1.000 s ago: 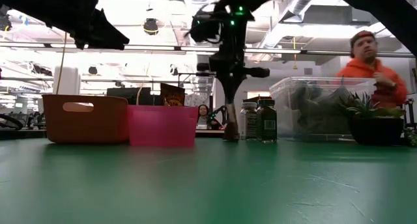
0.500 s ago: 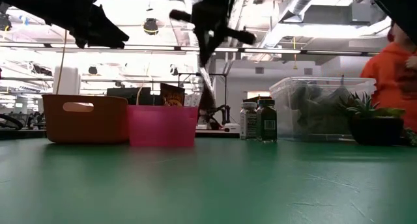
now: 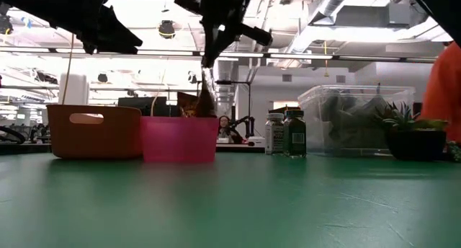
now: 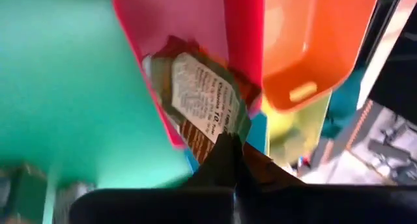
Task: Sort spices by type
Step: Put the top orange seasoning pack into the light red bin
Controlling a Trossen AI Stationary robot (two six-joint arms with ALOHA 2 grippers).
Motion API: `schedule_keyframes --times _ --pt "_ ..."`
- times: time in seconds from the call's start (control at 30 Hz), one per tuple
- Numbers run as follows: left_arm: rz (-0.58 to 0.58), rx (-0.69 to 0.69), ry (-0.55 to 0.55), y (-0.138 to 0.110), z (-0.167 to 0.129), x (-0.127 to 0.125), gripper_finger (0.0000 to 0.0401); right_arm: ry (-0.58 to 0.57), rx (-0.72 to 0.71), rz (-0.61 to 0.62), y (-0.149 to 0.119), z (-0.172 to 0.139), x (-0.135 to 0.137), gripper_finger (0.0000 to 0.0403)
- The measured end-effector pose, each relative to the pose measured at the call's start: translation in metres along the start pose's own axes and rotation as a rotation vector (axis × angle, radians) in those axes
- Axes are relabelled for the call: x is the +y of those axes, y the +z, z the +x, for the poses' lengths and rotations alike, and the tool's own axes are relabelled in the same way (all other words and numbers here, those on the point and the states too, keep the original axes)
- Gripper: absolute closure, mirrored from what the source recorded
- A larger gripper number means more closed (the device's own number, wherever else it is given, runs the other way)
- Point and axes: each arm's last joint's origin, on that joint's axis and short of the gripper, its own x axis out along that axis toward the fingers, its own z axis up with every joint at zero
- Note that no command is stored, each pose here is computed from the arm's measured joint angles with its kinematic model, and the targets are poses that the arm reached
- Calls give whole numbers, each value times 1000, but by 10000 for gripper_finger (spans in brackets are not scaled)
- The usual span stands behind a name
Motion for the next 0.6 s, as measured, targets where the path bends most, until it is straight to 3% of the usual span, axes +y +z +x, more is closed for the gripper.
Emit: schedule_keyframes --times 0.2,0.6 --pt "7 -1 0 0 0 0 189 13 -63 72 5 19 7 384" --pt "7 -1 0 0 0 0 189 -10 -140 95 16 43 6 383"
